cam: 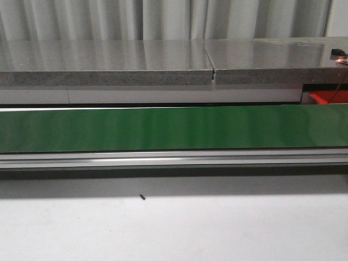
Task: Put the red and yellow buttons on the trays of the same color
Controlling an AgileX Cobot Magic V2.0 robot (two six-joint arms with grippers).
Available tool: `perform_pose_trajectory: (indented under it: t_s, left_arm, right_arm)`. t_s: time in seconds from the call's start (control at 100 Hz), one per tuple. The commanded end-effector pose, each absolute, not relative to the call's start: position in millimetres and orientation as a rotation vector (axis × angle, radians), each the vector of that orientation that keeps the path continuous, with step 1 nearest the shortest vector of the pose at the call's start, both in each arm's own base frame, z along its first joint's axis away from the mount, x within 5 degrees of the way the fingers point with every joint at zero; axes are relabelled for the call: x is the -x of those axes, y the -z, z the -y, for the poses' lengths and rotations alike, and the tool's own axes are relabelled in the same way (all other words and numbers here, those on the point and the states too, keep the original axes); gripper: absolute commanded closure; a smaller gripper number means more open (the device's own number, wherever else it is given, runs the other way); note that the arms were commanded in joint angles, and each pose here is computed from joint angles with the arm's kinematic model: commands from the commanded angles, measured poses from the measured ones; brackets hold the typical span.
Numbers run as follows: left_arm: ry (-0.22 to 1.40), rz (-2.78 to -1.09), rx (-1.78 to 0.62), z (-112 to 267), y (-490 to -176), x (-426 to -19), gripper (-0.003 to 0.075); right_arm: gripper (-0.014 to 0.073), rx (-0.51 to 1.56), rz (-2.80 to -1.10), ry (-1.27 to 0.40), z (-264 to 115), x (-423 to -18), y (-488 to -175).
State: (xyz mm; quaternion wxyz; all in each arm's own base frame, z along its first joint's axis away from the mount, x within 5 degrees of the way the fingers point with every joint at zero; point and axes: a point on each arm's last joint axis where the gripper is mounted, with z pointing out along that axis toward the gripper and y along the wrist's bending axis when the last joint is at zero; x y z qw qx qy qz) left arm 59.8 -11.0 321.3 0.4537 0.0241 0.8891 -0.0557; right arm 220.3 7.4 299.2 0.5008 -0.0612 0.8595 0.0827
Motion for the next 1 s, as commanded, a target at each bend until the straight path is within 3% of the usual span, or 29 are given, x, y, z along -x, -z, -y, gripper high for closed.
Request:
perform_pose_trajectory:
  t_s: [0.0, 0.23, 0.64, 0.99]
  left_arm:
    - [0.156, -2.113, -0.058, 12.2, -333.8, -62.9, 0.0741]
    - [0.156, -2.113, -0.058, 12.2, -333.8, -62.9, 0.0741]
    - [0.156, -2.113, -0.058, 12.2, -333.8, -62.9, 0.0741]
    - [0.156, -2.113, -0.058, 12.2, -333.8, -62.9, 0.0741]
  right_arm:
    - [0.0656, 0.064, -2.033, -0.171, -3.3, -211.9, -307.8]
    - [0.0656, -0.133, -2.063, -0.112, 5.7, -180.7, -296.3]
    - [0.0656, -0.116, -1.913, -0.052, 4.8, -123.3, -290.5]
    - [0.0656, -0.108, -1.876, -0.042, 4.3, -112.2, -289.5]
